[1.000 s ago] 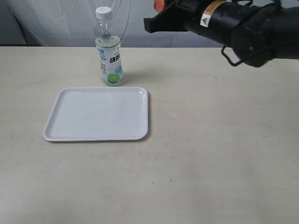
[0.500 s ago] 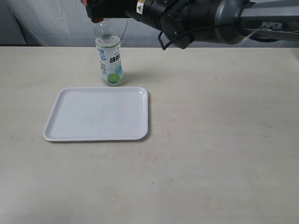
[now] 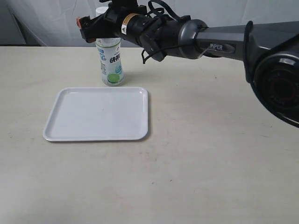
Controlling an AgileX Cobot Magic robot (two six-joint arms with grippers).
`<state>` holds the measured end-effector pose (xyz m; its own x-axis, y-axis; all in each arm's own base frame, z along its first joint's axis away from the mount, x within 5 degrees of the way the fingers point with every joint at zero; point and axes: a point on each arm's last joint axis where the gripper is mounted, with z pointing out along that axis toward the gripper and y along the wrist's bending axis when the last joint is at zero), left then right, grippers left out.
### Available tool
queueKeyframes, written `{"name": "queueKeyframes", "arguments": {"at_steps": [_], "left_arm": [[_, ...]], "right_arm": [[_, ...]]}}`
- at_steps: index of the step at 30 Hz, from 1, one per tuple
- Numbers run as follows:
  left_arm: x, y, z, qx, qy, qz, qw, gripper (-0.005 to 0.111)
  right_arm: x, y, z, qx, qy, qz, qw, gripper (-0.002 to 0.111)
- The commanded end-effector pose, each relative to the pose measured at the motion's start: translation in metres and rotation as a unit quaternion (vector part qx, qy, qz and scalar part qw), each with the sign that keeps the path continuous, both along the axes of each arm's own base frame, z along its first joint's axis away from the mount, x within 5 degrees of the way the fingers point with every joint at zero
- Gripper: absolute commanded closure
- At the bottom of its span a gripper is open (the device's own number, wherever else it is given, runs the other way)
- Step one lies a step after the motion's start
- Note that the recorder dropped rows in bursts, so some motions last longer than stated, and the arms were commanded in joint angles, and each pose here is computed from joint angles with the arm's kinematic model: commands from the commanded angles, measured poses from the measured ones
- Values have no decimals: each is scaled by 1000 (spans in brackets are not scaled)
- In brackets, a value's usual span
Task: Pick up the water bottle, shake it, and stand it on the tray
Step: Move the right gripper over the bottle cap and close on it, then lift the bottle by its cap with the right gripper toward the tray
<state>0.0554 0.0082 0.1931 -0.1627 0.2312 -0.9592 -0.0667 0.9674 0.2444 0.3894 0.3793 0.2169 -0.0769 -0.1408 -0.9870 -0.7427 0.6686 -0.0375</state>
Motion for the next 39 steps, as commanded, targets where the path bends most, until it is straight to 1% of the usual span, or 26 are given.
{"name": "queueKeyframes", "arguments": {"at_steps": [1,7,13,21,24,26,27,28,29,33,35,36,37,39], "left_arm": [[0,0,-1,-1,0,1,1000,107],[0,0,-1,-1,0,1,1000,107],[0,0,-1,-1,0,1,1000,107],[0,0,-1,-1,0,1,1000,107],[0,0,-1,-1,0,1,1000,107],[0,0,-1,-1,0,1,1000,107],[0,0,-1,-1,0,1,1000,107],[0,0,-1,-1,0,1,1000,107],[0,0,-1,-1,0,1,1000,107],[0,0,-1,-1,0,1,1000,107],[0,0,-1,-1,0,1,1000,107],[0,0,-1,-1,0,1,1000,107],[0,0,-1,-1,0,1,1000,107],[0,0,-1,-1,0,1,1000,107]], "right_arm": [[5,2,-3,-1,-6,-1,1000,4],[11,6,-11,-13,2,-6,1000,4],[10,9,-7,16,-4,-1,1000,4],[10,9,-7,18,-4,0,1000,4],[12,7,-7,39,14,-14,999,4],[13,6,-6,57,22,-22,998,7],[14,6,-5,67,22,-26,997,11],[15,6,-5,75,21,-31,997,17],[15,5,-4,82,21,-35,996,26],[16,5,-6,79,30,-41,996,70],[16,4,-9,66,43,-43,996,98],[15,4,-10,60,48,-44,996,109],[15,4,-12,57,57,-46,996,108],[15,4,-14,49,67,-48,995,108]]}}
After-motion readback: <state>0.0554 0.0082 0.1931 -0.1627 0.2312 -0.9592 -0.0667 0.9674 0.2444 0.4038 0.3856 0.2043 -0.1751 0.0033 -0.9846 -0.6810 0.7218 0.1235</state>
